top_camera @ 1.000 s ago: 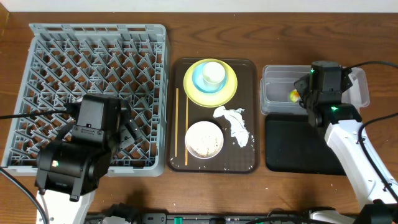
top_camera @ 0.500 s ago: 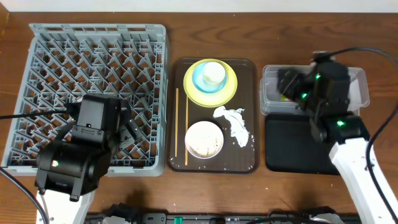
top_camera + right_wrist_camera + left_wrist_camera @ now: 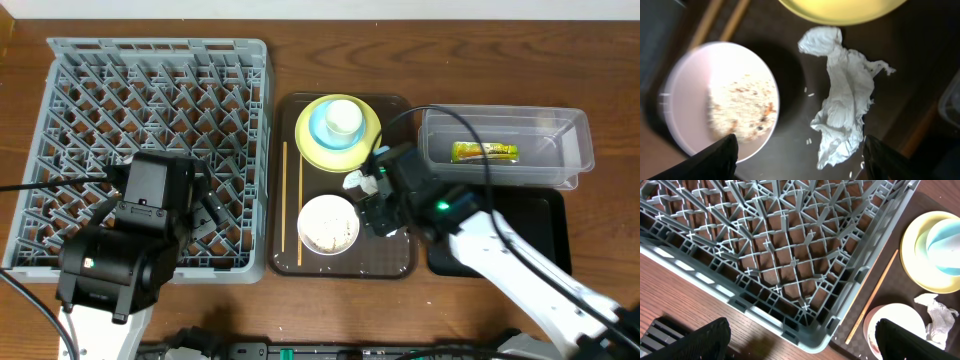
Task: Sort waste into correct bins and load items into the dishwasher
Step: 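Grasp the crumpled white tissue on the tray with the right gripper, then carry the tissue and release it into the clear plastic bin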
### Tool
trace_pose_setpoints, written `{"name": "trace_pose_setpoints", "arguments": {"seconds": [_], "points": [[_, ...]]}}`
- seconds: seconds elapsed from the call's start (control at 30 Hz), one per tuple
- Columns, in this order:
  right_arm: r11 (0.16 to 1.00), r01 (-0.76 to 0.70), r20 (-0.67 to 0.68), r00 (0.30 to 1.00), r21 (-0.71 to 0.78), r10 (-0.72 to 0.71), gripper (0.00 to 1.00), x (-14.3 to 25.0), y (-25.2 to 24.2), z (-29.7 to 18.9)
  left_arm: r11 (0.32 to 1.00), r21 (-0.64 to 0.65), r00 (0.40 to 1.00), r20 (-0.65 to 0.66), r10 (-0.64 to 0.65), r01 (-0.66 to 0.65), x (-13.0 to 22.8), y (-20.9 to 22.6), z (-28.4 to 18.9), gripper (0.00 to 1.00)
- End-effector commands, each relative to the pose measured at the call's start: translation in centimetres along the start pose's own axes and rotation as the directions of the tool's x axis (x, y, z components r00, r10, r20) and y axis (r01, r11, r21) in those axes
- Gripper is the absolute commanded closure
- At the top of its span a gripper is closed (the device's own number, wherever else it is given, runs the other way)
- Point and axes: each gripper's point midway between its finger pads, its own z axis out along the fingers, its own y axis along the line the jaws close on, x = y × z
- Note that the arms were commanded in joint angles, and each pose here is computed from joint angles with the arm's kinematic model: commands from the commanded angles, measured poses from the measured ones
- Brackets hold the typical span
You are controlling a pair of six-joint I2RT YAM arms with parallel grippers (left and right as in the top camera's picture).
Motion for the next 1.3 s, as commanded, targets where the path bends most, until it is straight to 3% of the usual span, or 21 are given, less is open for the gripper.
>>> {"name": "trace_pose_setpoints", "arguments": {"seconds": [0.0, 0.37, 0.5, 0.57, 0.67, 0.7, 0.87, 1.07, 1.27], "points": [[0.987, 0.053, -0.041, 0.998, 0.15, -0.047, 0.2, 0.6, -2.0, 2.5, 1.0, -0.007, 1.0, 0.011, -0.002, 0.002, -0.3, 0.2, -0.1, 0.06], [0.978, 0.062, -0.102, 0.994, 0.199, -0.042, 0.18, 1.6, -3.3, 8.4, 1.0, -0.007, 1.0, 0.011, -0.002, 0.002, -0.3, 0.2, -0.1, 0.07], [0.977, 0.063, -0.135, 0.99, 0.204, -0.036, 0.23, 2.5, -3.6, 9.8, 1.0, -0.007, 1.0, 0.011, -0.002, 0.002, -0.3, 0.2, -0.1, 0.07], [0.976, 0.066, -0.157, 0.987, 0.206, -0.034, 0.42, 3.1, -3.7, 10.3, 1.0, -0.006, 1.0, 0.011, -0.002, 0.002, -0.3, 0.2, -0.1, 0.06], [0.98, 0.067, -0.186, 0.982, 0.189, -0.031, 0.91, 3.8, -3.5, 9.9, 1.0, -0.006, 1.0, 0.011, -0.002, 0.002, -0.3, 0.2, -0.1, 0.06], [0.98, 0.066, -0.184, 0.982, 0.189, -0.031, 0.99, 3.7, -3.4, 9.7, 1.0, -0.006, 1.0, 0.011, -0.002, 0.002, -0.3, 0.2, -0.1, 0.07], [0.984, 0.05, -0.063, 0.997, 0.172, -0.04, 0.99, 0.3, -2.6, 6.7, 1.0, -0.006, 1.0, 0.011, -0.002, 0.002, -0.3, 0.2, -0.1, 0.07], [0.992, -0.006, 0.253, 0.967, 0.128, -0.027, 0.99, -6.6, -1.0, -2.2, 1.0, -0.006, 1.0, 0.011, -0.002, 0.002, -0.3, 0.2, -0.1, 0.07], [0.912, -0.27, 0.493, 0.865, 0.31, 0.088, 0.99, -9.0, -7.6, -10.2, 1.0, -0.006, 1.0, 0.011, -0.002, 0.002, -0.3, 0.2, -0.1, 0.06]]}}
